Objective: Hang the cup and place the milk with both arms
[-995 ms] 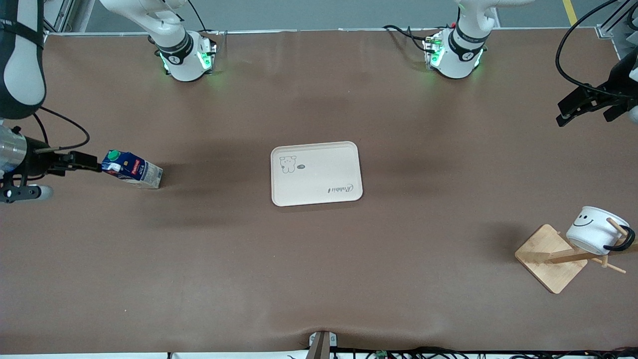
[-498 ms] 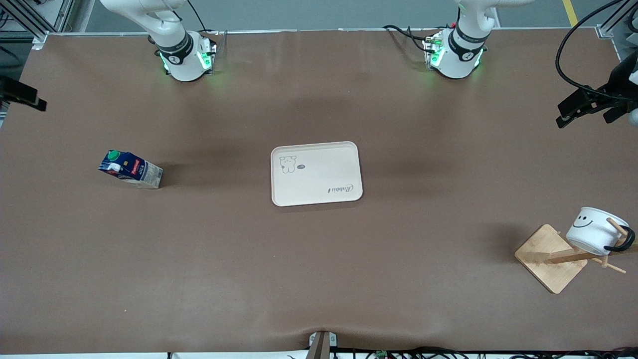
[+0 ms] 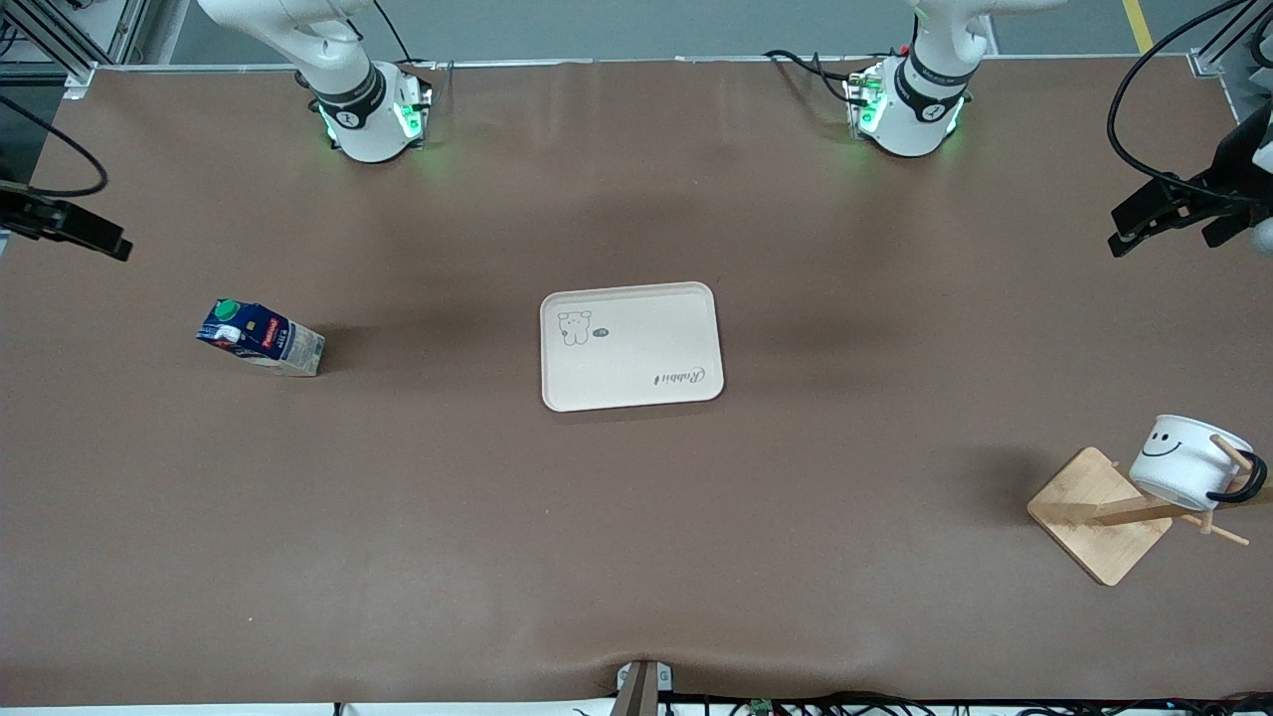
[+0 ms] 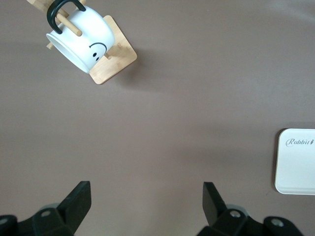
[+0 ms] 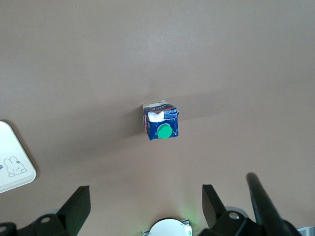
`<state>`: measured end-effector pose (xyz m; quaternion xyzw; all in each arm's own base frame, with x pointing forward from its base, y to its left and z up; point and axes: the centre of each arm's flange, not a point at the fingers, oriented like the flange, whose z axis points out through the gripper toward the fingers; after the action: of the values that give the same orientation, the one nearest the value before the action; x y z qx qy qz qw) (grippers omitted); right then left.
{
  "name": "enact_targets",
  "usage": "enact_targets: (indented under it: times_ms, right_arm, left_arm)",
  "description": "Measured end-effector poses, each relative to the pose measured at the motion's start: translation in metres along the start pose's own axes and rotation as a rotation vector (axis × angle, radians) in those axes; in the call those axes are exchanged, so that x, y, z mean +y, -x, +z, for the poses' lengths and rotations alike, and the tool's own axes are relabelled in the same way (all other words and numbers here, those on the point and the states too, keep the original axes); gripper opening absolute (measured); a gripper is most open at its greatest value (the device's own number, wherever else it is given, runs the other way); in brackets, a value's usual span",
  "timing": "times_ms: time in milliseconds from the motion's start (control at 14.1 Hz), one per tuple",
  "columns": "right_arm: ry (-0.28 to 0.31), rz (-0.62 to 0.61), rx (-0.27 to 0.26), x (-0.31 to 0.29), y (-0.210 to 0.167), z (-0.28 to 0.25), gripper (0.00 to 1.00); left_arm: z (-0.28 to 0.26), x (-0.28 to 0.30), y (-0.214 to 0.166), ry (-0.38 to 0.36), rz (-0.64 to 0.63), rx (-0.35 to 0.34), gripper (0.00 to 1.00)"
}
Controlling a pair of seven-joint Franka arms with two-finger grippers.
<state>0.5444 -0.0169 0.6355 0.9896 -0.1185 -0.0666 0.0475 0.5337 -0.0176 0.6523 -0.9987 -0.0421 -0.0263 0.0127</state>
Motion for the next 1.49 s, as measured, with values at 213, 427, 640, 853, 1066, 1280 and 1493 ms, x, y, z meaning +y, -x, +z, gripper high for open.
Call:
enact_targets:
  times_ms: [213,427,640,853,1066,1280,1493]
  right_arm:
    - [0.007,0.008,0.002,0.001,0.0,0.0,1.0]
    - [0.004,-0.011,0.003,0.015,-0.001,-0.002,1.0]
    - [-0.019,-0.054,-0.003,0.065,-0.004,-0.001,1.0]
    - [-0.028,-0.063,-0.003,0.077,-0.002,-0.004,1.0]
    - [-0.027,-0.076,-0.005,0.07,0.0,-0.004,1.0]
    - [-0.027,-0.088,-0.005,0.068,0.0,-0.004,1.0]
    - [-0.036,-0.136,-0.004,0.069,0.0,-0.004,1.0]
  left_arm:
    - [-0.002,0.0,0.0,0.001,0.0,0.005,1.0]
    - [-0.002,0.0,-0.001,0.001,0.0,0.005,1.0]
    - [-0.001,0.0,-0.001,0.0,0.0,0.003,1.0]
    - [-0.001,0.0,-0.001,0.0,0.0,0.001,1.0]
    - [0.003,0.003,0.0,0.001,0.005,-0.021,1.0]
    - [0.011,0.008,0.001,-0.003,0.014,-0.059,1.0]
    - [0.011,0.008,0.001,-0.003,0.013,-0.062,1.0]
